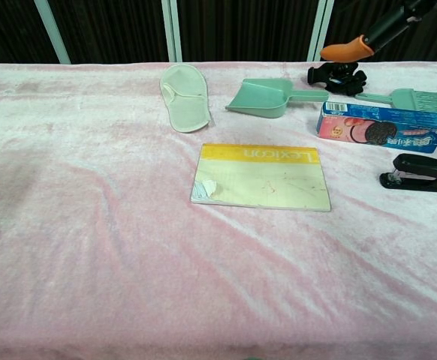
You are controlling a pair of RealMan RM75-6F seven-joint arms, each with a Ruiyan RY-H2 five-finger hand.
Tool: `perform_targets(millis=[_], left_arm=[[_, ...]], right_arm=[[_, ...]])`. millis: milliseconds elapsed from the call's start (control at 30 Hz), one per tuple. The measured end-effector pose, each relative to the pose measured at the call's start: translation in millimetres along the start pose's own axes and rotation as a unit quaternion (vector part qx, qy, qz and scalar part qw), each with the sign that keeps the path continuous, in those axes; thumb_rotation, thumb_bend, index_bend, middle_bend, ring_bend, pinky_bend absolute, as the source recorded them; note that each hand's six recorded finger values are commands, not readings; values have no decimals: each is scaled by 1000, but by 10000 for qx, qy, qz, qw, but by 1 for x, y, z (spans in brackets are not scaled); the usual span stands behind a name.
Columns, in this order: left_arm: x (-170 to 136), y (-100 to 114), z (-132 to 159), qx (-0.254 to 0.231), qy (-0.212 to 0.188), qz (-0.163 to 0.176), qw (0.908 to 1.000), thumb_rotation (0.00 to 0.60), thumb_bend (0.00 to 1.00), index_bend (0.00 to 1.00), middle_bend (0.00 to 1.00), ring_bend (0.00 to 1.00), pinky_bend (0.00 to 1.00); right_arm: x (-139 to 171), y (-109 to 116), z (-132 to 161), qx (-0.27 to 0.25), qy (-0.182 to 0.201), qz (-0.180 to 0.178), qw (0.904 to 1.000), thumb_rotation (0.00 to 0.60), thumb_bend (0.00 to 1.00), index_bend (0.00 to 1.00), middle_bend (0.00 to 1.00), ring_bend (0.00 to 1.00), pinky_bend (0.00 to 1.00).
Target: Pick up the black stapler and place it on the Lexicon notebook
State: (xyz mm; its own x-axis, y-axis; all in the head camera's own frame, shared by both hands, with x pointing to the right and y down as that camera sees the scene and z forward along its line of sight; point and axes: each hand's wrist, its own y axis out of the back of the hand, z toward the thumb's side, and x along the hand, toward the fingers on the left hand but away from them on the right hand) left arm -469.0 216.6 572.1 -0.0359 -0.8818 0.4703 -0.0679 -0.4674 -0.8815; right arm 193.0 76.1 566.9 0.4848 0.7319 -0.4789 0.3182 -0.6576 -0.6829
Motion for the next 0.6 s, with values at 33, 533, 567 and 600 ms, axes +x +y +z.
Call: perform_targets(millis=[33, 533, 567, 600], left_arm=[[0, 0, 0, -8, 4, 5, 10000, 600, 321, 115, 30, 0, 0], [-1, -1, 0, -24, -11, -25, 10000, 600, 321, 114, 30, 0, 0], [-1, -1, 1, -20, -17, -32, 10000, 600, 321, 114, 30, 0, 0], [-1, -1, 1, -15, -24, -37, 10000, 600, 321, 114, 30, 0, 0]], right_arm=[[1, -1, -4, 63, -102, 40, 9999, 600, 220, 125, 95, 79, 117], [71, -14, -106, 419, -1845, 168, 9818, 600, 221, 198, 169, 148, 117], [75, -17, -112, 430, -1914, 188, 9804, 600, 221, 202, 170, 150, 117], [79, -20, -117, 434, -1971, 213, 9792, 600, 221, 207, 174, 155, 117]])
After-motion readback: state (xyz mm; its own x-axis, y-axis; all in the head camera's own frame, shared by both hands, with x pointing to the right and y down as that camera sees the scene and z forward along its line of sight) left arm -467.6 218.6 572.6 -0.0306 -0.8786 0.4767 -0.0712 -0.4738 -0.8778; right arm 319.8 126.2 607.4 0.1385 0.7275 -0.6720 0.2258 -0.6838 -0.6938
